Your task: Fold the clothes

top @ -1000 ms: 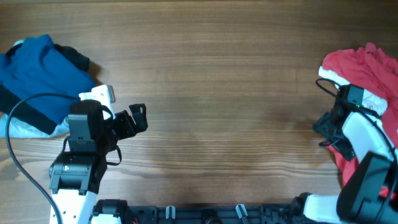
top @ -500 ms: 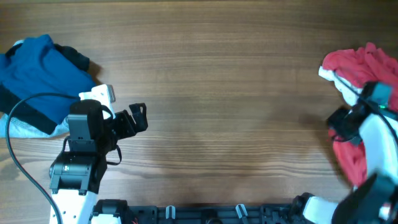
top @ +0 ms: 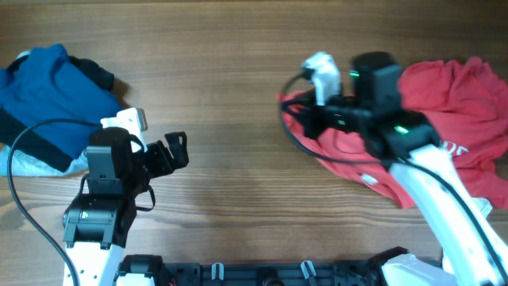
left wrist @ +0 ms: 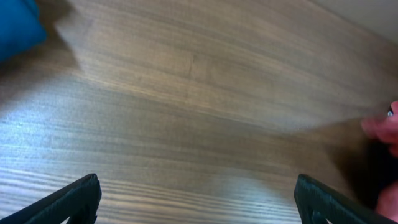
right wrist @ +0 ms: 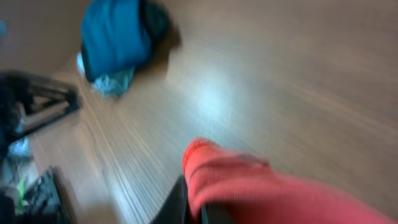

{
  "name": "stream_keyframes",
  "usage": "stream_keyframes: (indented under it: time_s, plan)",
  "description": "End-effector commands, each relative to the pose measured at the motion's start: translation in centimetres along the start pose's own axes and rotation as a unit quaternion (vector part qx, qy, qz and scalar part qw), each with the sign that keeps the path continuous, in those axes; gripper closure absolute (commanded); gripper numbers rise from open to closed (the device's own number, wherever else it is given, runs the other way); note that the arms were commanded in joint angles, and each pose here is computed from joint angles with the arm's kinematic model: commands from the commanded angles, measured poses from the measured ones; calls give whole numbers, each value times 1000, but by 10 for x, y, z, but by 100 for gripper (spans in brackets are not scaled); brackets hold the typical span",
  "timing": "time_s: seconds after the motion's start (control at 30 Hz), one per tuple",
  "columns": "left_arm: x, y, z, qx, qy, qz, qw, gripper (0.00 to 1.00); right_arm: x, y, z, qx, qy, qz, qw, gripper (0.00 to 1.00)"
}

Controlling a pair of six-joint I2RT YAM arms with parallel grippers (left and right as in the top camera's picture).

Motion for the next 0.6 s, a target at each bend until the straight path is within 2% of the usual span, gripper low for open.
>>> stream_keyframes:
  time_s: [0.0, 0.07, 0.1, 0.13, 0.2, 0.23, 0.33, 0.43, 0.53, 0.57]
  plan:
    - [-5, 4, -3, 9, 0, -8, 1000, 0, -2, -67, -5, -25, -38, -4, 999, 96]
    - [-5, 4, -3, 9, 0, -8, 1000, 0, 1, -104, -13, -41, -56, -11, 998, 96]
    - [-5, 4, -3, 9, 0, -8, 1000, 0, 2, -107, -19, -34, -78, -11, 996, 69]
    - [-5, 4, -3, 9, 0, -8, 1000, 0, -1, -102, -26, -22, -87, -17, 996, 47]
    - [-5, 4, -3, 9, 0, -8, 1000, 0, -15, -71, -44, 4, -107, -48, 993, 18]
    - [-6, 4, -3, 10, 0, -11, 1000, 0, -23, -41, -61, 38, -151, -72, 985, 1]
    - [-12, 1, -11, 57, -4, -21, 998, 0, -18, 40, -100, 149, -234, -101, 955, 0]
    - [-17, -19, -17, 84, 13, -6, 996, 0, 10, 110, -125, 279, -315, -109, 900, 1]
    - [-17, -52, -37, 119, -6, 20, 993, 0, 36, 142, -131, 327, -342, -74, 878, 0]
    - [-16, -73, -56, 146, -22, 27, 989, 0, 45, 147, -133, 342, -362, -57, 865, 0]
Point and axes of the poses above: each gripper's point midway between its finger pads, its own y axis back along the fingers, its own z axis along the line the jaws close on, x = y × z, the point moved 10 cm from there along y, back along the fingers, and after that the axes turned 10 degrees about -y, right-handed, at the moved point
